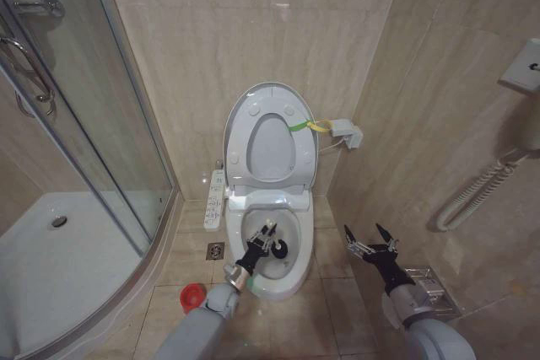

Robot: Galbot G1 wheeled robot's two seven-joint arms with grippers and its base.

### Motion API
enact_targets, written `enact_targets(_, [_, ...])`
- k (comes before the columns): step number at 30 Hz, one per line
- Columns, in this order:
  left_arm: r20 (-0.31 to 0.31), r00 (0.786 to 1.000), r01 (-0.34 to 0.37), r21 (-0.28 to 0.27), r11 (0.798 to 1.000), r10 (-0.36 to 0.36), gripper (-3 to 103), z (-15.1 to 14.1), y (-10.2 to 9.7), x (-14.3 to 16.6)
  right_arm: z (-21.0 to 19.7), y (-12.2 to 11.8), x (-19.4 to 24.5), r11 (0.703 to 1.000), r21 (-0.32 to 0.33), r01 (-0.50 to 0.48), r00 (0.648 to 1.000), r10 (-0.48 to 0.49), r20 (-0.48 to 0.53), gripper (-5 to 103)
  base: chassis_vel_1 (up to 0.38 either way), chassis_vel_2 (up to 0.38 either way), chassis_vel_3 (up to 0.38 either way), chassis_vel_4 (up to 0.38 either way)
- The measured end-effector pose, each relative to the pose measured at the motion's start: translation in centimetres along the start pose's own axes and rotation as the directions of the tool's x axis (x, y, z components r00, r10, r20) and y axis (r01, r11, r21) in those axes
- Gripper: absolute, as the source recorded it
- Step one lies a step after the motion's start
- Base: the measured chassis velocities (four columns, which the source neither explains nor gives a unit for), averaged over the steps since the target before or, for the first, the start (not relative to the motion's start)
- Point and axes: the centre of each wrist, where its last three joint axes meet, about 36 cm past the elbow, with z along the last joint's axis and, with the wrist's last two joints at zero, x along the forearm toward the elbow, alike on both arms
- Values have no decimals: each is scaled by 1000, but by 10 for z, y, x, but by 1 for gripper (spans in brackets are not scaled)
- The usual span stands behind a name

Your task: Open the toilet lid, clean the toilet bowl with a toilet brush, close the toilet lid, and flush.

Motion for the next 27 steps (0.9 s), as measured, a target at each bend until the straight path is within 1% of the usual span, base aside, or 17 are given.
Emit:
enact_targets(1, [0,1000,0,0,1000,0,19,0,0,0,0,0,0,1000,0,0,1000,0,0,100,0,0,0,0])
enact_targets(3, [-2,1000,2,-19,1000,-2,19,3,12,3,0,0,0,1000,0,0,1000,0,0,100,0,0,0,0])
enact_targets(7, [-1,1000,11,-44,999,-11,19,9,28,5,0,0,0,1000,0,0,1000,0,0,100,0,0,0,0])
enact_targets(12, [7,1000,6,-58,998,-5,19,12,35,1,0,0,0,1000,0,0,1000,0,0,100,0,0,0,0])
enact_targets(18, [28,999,-14,-61,998,15,19,11,30,-9,0,0,0,1000,0,0,1000,0,0,100,0,0,0,0])
enact_targets(20, [34,999,-32,-77,997,34,19,9,26,-16,0,0,0,1000,0,0,1000,0,0,100,0,0,0,0])
enact_targets(21, [28,999,-38,-90,995,40,19,9,25,-18,0,0,0,1000,0,0,1000,0,0,100,0,0,0,0])
enact_targets(23, [21,999,-40,-97,995,42,19,10,26,-18,0,0,0,1000,0,0,1000,0,0,100,0,0,0,0])
enact_targets(26, [-27,999,-29,-126,992,26,19,18,30,-14,0,0,0,1000,0,0,1000,0,0,100,0,0,0,0])
enact_targets(27, [-27,999,-29,-126,992,26,19,18,30,-14,0,0,0,1000,0,0,1000,0,0,100,0,0,0,0])
